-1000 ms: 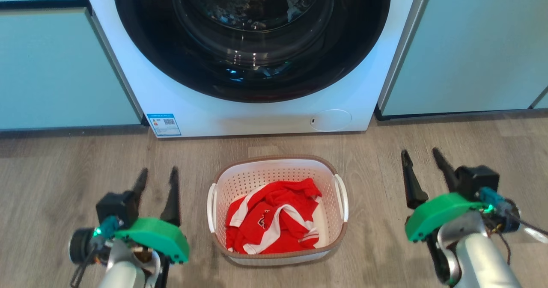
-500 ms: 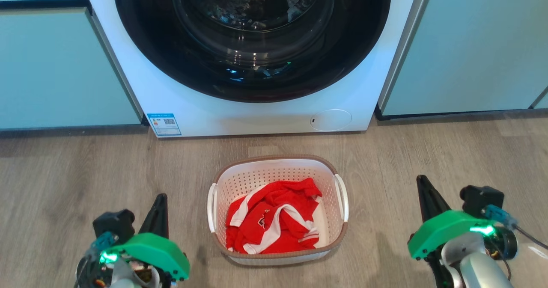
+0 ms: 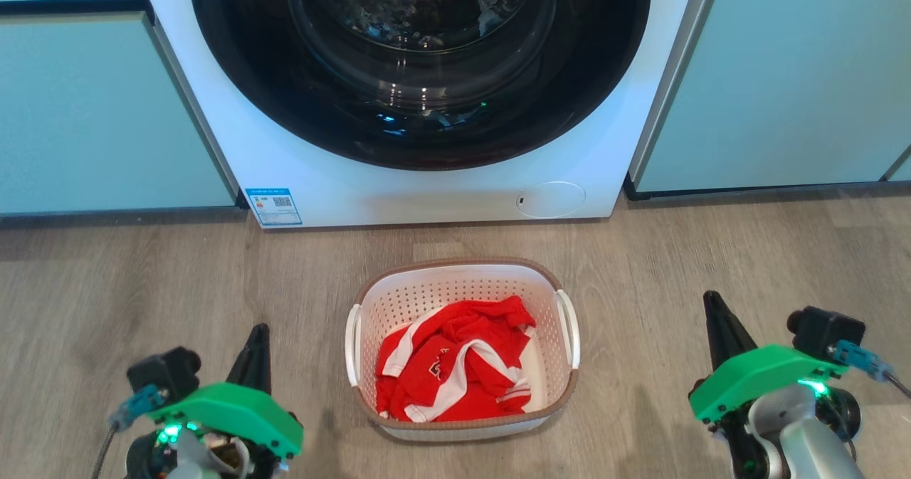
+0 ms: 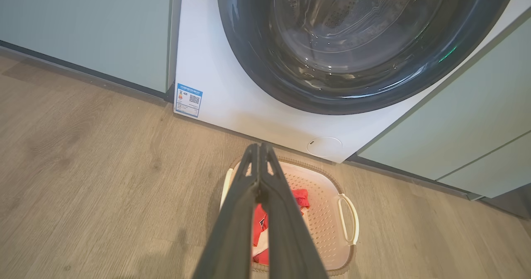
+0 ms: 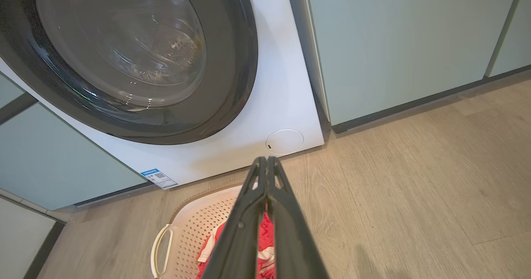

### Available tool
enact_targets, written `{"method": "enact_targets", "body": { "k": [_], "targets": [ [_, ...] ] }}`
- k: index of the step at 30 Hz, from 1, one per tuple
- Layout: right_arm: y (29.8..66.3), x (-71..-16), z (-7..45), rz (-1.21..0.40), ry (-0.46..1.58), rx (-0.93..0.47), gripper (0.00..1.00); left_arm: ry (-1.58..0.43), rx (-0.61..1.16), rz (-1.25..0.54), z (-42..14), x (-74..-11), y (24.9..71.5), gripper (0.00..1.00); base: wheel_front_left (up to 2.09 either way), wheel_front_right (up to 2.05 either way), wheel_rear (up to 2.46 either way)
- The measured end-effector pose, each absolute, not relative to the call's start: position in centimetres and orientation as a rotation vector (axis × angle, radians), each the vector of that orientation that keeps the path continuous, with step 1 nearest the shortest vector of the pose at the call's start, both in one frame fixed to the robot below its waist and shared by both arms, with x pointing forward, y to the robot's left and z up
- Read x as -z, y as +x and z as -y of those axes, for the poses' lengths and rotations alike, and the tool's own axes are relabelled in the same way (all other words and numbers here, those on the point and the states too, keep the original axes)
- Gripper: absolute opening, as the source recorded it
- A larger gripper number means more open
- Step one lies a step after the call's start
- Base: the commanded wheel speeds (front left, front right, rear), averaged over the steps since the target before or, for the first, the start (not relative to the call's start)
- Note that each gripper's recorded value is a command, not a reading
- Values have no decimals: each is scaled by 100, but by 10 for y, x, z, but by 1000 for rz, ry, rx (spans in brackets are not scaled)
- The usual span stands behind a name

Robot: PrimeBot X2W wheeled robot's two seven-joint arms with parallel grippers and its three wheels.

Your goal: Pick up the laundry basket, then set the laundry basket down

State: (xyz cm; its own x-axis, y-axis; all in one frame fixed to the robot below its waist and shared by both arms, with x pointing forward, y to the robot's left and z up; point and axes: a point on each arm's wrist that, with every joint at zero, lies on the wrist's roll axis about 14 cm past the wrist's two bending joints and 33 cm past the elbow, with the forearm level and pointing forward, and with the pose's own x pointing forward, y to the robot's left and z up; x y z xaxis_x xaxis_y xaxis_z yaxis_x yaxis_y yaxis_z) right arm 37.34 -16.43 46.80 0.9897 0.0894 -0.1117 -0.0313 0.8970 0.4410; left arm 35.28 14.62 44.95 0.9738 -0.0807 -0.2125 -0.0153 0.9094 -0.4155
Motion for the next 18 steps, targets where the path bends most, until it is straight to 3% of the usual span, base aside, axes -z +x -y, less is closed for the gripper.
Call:
{"method": "enact_targets", "body": {
  "k": [18],
  "targets": [
    [375,-469,173,-132,644,-17,0,-620,-5,-237,-156,-452,359,0,0,0,0]
  ]
}}
